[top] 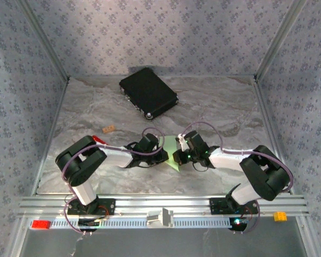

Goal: Fold a paper plane with a square sheet of paper (pick it up from the middle)
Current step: Third fold the triangle at the center of the table.

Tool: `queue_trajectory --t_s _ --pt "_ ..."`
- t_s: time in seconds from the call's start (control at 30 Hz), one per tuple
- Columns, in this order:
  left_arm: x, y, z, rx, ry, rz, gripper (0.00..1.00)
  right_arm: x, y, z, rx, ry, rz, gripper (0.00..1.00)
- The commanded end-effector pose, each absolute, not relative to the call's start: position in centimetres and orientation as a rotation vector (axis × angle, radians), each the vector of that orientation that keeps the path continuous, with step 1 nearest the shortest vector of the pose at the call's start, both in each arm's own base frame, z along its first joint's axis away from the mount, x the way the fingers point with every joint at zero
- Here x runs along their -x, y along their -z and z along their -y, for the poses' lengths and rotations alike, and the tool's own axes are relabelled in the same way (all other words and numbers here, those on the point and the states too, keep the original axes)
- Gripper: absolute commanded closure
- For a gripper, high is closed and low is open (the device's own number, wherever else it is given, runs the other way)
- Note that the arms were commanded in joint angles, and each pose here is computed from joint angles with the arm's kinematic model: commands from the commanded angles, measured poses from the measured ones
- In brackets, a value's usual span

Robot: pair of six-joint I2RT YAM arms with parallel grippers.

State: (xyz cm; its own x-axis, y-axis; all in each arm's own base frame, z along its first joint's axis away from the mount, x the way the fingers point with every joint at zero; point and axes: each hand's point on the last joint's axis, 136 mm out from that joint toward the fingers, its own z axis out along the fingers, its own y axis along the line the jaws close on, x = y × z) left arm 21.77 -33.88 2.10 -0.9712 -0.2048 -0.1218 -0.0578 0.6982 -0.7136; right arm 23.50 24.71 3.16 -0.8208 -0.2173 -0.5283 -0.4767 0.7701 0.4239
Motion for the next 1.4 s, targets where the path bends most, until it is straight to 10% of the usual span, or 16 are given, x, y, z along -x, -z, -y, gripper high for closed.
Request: queue_trajectory --t_s 0.0,0.13,0.5,1.37 --pt "-21.2 -0.5 33.4 0.201 1.059 -2.764 0.91 -24.3 -5.8 -24.4 0.442 -0.819 -2.508 0.8" --pt "-21.3 -0.4 33.4 0.203 1.059 -2.762 0.91 -24.0 -7.8 -23.3 0.375 -0.925 -2.542 0.68" --pt "-21.3 -0.5 33.3 0.201 1.052 -2.759 0.91 -18.5 -7.1 -27.6 0.562 -1.197 -2.664 0.95" --pt "-21.3 -0.4 33.5 0.198 1.057 -2.763 0.92 -17.4 -1.7 -26.4 0.528 -0.995 -2.851 0.95"
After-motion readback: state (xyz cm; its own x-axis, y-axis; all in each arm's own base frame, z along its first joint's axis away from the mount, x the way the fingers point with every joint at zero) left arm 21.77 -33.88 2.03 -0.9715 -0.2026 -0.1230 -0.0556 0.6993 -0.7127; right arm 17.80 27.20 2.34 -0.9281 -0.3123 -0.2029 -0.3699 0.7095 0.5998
